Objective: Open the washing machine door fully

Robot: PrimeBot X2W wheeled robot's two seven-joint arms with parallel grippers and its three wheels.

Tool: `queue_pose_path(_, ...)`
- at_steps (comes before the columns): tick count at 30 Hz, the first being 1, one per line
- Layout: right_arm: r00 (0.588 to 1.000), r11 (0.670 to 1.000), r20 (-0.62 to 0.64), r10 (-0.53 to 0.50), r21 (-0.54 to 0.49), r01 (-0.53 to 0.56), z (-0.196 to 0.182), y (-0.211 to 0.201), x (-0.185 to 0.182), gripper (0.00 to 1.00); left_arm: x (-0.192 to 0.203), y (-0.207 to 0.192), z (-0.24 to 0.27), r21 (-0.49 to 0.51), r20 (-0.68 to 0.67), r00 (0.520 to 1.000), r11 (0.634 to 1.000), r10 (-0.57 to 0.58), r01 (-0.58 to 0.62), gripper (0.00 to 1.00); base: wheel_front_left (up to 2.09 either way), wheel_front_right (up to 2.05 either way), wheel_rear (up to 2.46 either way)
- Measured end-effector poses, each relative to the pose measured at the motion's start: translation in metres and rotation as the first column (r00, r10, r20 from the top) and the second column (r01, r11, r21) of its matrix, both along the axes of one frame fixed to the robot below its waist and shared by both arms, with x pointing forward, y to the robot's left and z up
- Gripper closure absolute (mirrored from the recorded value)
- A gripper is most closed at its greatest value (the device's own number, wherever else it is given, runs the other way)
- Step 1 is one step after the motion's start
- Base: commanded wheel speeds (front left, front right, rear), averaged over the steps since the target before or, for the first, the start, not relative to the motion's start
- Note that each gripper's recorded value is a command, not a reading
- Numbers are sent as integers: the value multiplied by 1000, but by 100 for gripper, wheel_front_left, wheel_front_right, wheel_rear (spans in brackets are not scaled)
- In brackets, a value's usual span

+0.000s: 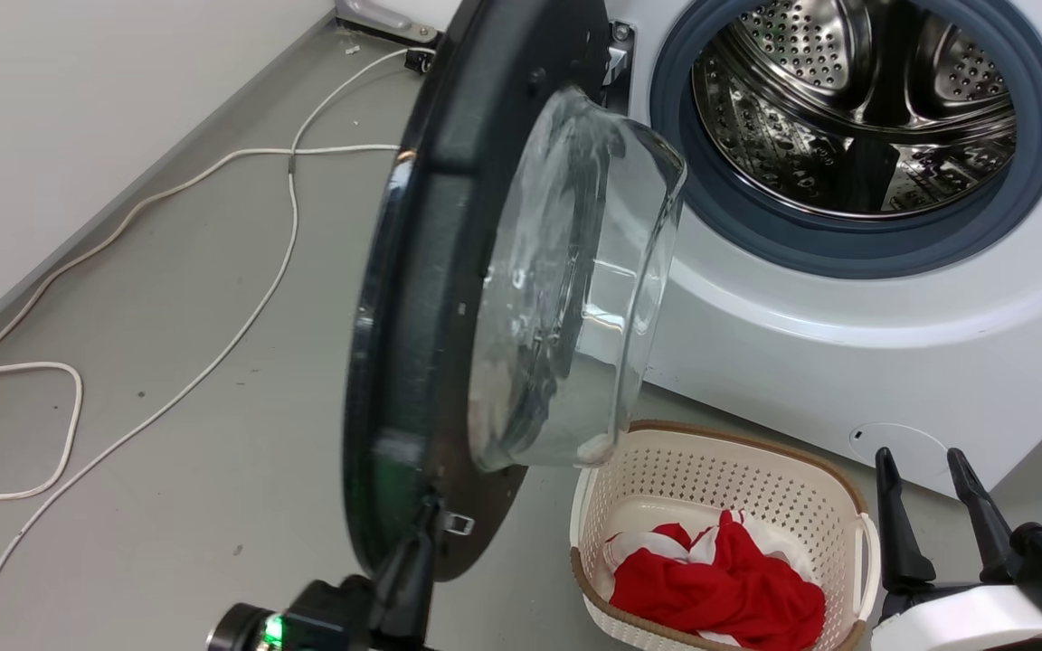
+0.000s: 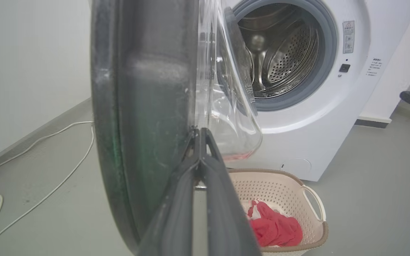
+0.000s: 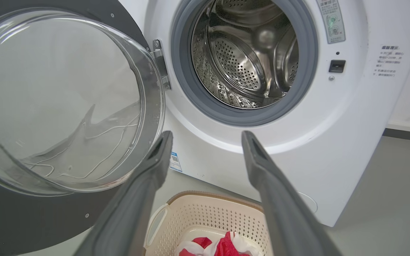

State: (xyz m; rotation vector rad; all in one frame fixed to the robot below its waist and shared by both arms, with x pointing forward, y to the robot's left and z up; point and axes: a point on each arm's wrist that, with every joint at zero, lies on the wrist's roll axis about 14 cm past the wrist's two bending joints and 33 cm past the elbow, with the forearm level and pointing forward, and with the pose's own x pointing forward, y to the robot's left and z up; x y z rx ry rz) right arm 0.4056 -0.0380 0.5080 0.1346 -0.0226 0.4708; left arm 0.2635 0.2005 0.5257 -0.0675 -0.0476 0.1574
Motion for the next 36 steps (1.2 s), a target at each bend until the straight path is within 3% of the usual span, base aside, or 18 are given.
queue_pose_path(16,999,999,-40,-37,0,37,-12,-12,6,0,17,117,6,81,44,958,955,283,-286,100,0,0,0)
queue_pose_path(36,994,997,-81,-74,-19,73,-29,-24,21,0,37,228,4,144,-4,877,868,480,-475,100,0,0,0)
